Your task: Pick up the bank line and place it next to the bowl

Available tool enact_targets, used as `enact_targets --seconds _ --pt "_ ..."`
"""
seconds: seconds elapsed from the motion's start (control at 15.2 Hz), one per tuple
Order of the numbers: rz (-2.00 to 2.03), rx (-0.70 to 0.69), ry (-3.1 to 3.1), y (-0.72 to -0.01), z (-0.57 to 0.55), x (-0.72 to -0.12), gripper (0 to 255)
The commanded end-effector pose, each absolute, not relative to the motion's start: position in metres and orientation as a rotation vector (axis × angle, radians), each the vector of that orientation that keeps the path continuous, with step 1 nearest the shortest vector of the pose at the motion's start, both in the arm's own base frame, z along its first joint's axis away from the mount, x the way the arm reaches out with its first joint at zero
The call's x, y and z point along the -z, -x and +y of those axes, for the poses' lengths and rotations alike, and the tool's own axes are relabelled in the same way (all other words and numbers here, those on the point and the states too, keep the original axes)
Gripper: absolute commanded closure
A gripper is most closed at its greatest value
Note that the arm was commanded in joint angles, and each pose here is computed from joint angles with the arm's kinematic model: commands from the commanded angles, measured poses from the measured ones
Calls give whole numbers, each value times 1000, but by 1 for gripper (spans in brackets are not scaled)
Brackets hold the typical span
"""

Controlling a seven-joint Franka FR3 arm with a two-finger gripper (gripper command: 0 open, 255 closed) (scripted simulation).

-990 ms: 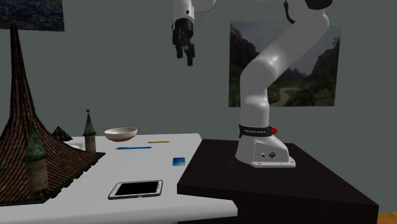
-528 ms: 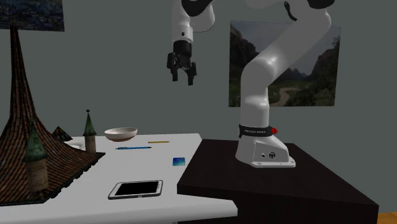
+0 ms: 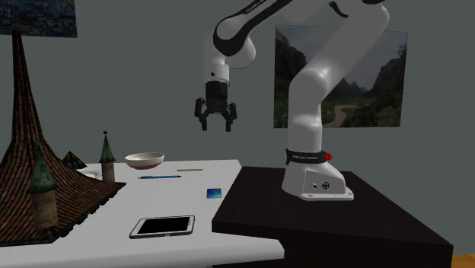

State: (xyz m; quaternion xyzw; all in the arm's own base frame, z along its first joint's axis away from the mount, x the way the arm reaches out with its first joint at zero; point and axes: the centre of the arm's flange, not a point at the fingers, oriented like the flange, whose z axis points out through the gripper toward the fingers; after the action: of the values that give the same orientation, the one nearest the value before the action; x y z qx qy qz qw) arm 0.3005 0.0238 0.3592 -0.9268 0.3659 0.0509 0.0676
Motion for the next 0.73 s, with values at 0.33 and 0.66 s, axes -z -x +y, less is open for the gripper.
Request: enact_targets --seconds 0.33,0.66 --pt "1473 -151 2630 -303 31 -267 0" --pt "1720 -151 2487 -304 35 -202 0"
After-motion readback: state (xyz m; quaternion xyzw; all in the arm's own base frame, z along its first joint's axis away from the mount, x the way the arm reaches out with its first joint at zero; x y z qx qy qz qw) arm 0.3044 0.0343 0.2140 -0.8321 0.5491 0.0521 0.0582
